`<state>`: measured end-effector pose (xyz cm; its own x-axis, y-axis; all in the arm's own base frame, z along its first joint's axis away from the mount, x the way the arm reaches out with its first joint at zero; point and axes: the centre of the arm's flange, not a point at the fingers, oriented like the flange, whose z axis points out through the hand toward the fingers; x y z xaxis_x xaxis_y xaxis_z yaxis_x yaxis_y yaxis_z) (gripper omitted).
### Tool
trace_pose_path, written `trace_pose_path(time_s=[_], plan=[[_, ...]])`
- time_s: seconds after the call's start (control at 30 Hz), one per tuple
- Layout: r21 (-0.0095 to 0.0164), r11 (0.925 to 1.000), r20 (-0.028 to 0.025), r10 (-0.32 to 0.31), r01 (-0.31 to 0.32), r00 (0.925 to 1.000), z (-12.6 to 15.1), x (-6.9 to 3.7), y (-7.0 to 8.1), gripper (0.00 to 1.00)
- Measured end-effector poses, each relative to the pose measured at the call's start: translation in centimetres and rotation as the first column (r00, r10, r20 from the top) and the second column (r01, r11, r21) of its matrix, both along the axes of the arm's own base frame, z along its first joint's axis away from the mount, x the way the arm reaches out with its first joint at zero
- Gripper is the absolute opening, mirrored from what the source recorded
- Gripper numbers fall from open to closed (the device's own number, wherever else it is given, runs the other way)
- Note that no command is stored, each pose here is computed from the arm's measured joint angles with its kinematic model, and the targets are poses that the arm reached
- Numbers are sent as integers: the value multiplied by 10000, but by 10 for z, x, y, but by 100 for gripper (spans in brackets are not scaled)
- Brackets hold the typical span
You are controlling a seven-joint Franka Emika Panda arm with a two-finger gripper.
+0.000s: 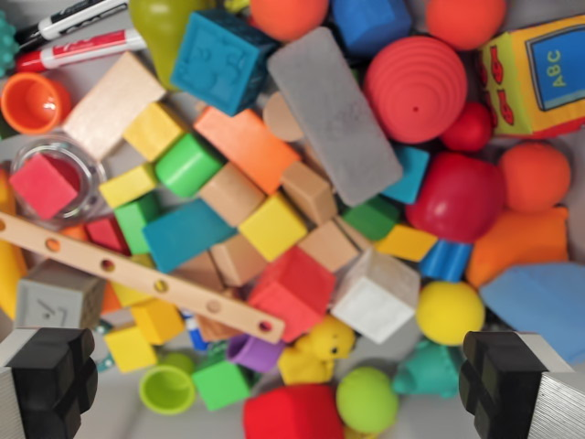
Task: Pick an object from the bin
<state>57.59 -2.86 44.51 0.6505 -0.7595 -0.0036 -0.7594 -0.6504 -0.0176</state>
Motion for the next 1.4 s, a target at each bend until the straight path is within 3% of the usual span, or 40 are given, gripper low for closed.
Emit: trace_pose_path(time_s=[0.23, 0.83, 1.1, 1.4], plan=[[-1, 9999, -39, 143, -143, 9999, -3, -1, -2, 100], [-16, 9959, -50, 906, -906, 9959, -16, -6, -11, 100], [-26, 9899, -45, 1421, -1421, 9898, -23, -9, -18, 100], [-34, 9775, -56, 2107, -2108, 9775, -34, -14, -27, 100]])
